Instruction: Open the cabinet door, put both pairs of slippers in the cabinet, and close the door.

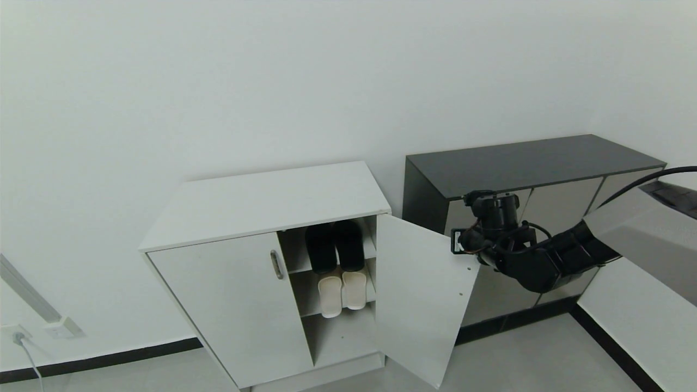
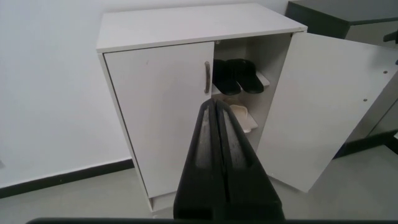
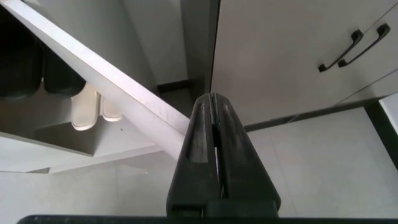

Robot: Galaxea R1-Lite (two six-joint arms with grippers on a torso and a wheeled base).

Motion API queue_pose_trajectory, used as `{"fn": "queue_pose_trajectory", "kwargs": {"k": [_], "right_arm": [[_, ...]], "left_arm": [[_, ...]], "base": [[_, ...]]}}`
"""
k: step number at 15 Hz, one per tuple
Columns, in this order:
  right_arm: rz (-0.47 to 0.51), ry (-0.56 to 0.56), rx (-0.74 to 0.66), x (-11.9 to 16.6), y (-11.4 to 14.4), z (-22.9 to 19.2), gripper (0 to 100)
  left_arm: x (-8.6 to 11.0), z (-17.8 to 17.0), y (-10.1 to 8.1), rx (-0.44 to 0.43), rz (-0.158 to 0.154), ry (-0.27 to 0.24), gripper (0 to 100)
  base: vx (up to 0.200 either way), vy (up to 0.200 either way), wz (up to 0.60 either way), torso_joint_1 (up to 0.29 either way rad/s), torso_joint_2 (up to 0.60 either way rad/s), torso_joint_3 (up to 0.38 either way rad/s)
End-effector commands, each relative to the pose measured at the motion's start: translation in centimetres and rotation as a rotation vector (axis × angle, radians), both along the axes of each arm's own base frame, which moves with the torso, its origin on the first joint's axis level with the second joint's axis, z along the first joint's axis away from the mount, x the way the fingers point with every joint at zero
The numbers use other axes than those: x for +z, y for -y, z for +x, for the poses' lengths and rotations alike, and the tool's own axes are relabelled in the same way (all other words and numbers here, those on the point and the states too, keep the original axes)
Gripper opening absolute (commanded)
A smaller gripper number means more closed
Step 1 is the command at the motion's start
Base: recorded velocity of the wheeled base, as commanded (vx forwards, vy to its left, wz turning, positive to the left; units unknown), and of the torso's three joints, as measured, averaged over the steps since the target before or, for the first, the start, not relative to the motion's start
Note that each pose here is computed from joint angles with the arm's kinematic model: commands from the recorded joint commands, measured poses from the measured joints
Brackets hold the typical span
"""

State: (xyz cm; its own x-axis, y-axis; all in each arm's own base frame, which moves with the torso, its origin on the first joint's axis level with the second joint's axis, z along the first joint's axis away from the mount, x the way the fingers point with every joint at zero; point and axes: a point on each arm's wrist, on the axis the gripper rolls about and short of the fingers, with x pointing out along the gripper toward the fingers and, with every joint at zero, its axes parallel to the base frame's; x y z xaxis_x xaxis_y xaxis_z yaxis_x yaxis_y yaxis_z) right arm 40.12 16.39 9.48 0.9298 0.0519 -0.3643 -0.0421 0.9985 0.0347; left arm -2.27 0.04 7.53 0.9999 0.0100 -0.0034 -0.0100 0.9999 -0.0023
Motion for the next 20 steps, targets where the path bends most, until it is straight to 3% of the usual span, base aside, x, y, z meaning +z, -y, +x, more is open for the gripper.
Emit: {"fn": "queue_pose_trajectory", "kwargs": {"k": [1, 10, 17, 20], "right_arm": [[-0.005, -0.011, -0.001, -0.5, 0.0, 0.1, 0], [-0.018, -0.04, 0.039, -1.2, -1.3, -1.2, 0], [-0.013, -0.075, 0.222, -1.0, -7.4, -7.3, 0], [0.011, -0.082, 0.268, -0.7, -8.7, -8.9, 0]], "left_arm": [[0.0, 0.0, 0.0, 0.001, -0.001, 0.0, 0], [0.0, 0.0, 0.0, 0.002, -0.002, 0.0, 0], [0.0, 0.0, 0.0, 0.002, -0.004, 0.0, 0], [0.0, 0.0, 0.0, 0.002, -0.004, 0.0, 0]], "base": [[0.0, 0.0, 0.0, 0.0, 0.0, 0.0], [0.0, 0.0, 0.0, 0.0, 0.0, 0.0], [0.0, 0.0, 0.0, 0.0, 0.0, 0.0], [0.0, 0.0, 0.0, 0.0, 0.0, 0.0]]}}
